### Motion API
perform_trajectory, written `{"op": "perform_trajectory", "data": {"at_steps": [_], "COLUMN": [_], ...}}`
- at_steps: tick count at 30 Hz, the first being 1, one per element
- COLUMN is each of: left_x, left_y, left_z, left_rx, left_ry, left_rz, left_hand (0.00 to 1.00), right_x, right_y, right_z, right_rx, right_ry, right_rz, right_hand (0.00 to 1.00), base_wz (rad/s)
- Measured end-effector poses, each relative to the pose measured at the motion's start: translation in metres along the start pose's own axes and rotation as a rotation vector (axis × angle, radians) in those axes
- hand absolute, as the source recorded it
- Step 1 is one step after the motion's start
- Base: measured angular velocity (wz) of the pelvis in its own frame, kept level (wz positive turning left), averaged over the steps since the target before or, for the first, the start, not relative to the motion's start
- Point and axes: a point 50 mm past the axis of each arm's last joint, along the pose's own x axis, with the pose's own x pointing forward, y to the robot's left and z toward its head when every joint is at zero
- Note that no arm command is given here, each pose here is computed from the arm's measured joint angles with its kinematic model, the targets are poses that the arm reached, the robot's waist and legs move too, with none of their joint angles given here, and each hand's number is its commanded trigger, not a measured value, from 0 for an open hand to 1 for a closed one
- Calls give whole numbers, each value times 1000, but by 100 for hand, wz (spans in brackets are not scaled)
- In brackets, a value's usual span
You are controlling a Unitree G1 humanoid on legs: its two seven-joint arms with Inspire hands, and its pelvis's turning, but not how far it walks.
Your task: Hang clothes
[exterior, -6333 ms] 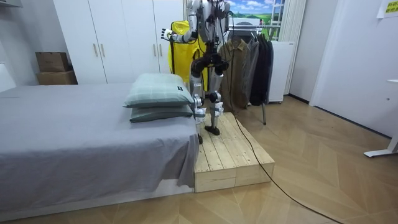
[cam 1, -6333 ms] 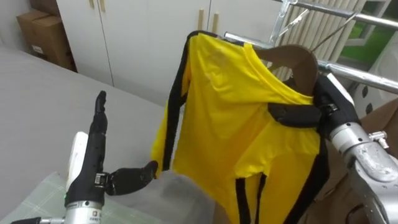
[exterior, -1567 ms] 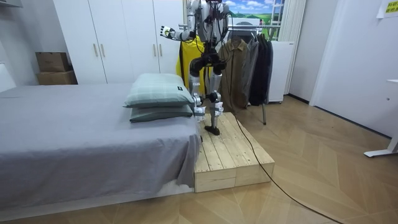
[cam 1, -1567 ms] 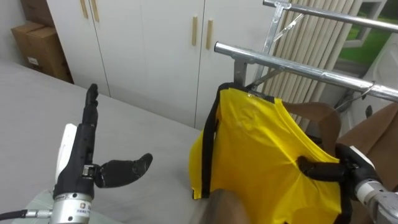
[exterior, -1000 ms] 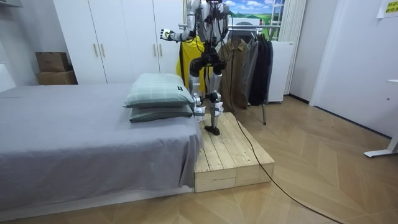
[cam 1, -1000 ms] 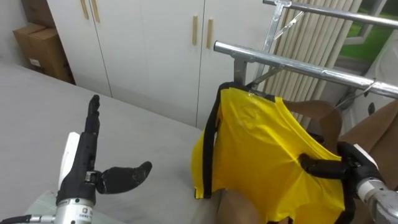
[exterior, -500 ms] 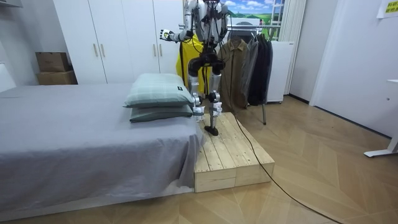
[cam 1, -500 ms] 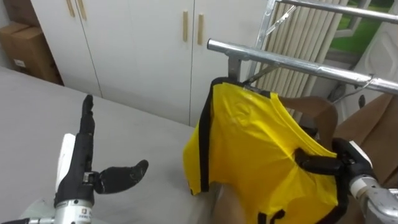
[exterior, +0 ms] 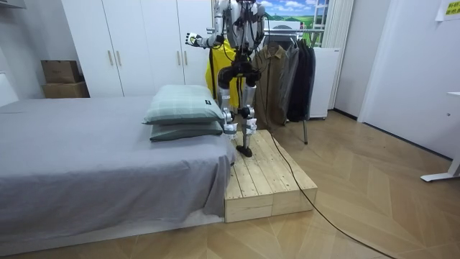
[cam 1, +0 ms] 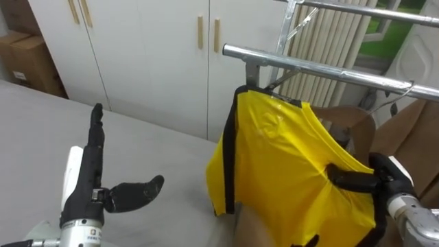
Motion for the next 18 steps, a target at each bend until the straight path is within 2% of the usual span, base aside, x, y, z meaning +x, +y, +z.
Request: {"op": "perform_trajectory", "data": {"at_steps": [6, 14, 18], "left_x": [0, 1, 0], "left_y": [0, 4, 5], "left_z": [1, 0, 1], "left_rx": [-10, -8, -7], "left_ry": [0, 1, -3], "left_rz": [2, 22, 64], "left_hand": [0, 0, 0], "right_x": [0, -8, -12], "right_y": [0, -1, 2], "right_z": [-1, -14, -16], "right_rx": [36, 272, 450], "right_ry": [-2, 17, -6], "right_rz": [-2, -21, -30], "right_hand": [0, 0, 0], "base_wz": [-5, -5, -1]}}
